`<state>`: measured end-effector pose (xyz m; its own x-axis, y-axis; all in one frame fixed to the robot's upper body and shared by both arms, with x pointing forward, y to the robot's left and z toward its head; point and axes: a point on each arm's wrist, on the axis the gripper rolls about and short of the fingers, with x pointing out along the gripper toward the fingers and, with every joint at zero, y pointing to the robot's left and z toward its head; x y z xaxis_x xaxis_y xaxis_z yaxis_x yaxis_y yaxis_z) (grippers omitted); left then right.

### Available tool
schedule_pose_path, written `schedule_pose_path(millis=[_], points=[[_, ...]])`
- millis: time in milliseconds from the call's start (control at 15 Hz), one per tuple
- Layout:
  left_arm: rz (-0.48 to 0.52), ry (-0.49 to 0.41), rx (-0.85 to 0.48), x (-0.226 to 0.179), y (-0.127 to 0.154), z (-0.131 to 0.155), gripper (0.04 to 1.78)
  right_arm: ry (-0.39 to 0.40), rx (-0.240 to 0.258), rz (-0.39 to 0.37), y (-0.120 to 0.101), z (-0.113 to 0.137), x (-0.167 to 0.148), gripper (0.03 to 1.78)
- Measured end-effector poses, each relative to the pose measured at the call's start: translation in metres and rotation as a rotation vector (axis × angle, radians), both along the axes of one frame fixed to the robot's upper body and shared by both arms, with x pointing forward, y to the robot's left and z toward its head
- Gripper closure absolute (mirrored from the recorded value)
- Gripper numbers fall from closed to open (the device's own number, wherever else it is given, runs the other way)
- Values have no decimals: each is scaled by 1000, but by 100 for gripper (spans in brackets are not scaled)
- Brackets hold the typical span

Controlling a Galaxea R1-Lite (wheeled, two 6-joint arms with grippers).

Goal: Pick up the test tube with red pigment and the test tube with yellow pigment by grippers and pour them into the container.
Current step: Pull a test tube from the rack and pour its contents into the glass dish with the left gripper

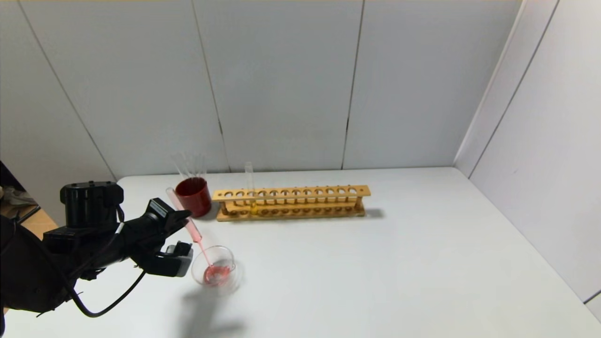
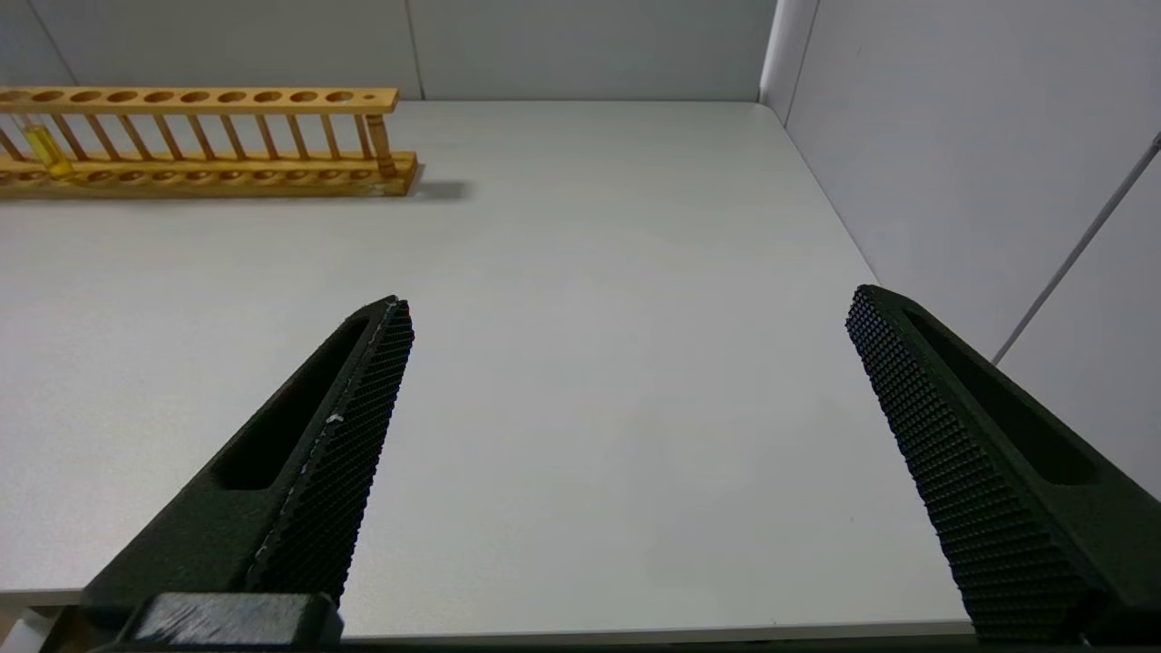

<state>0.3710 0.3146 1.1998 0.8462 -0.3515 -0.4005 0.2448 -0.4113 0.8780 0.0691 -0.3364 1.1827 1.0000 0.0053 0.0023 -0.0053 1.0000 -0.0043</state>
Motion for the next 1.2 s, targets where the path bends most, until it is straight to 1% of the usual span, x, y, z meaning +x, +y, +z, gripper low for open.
schedule_pose_path(millis=[333,533,600,1000,1200], points=[[-18,-25,42,0,0,1,151,0,0,0,0,0,0,6],[-52,-80,113,-2,0,8,151,0,0,0,0,0,0,6],[-56,-86,125,-5,-1,9,151,0,0,0,0,0,0,6],[-59,-91,134,-9,-5,11,151,0,0,0,0,0,0,6],[-77,-95,136,-12,-10,11,151,0,0,0,0,0,0,6]])
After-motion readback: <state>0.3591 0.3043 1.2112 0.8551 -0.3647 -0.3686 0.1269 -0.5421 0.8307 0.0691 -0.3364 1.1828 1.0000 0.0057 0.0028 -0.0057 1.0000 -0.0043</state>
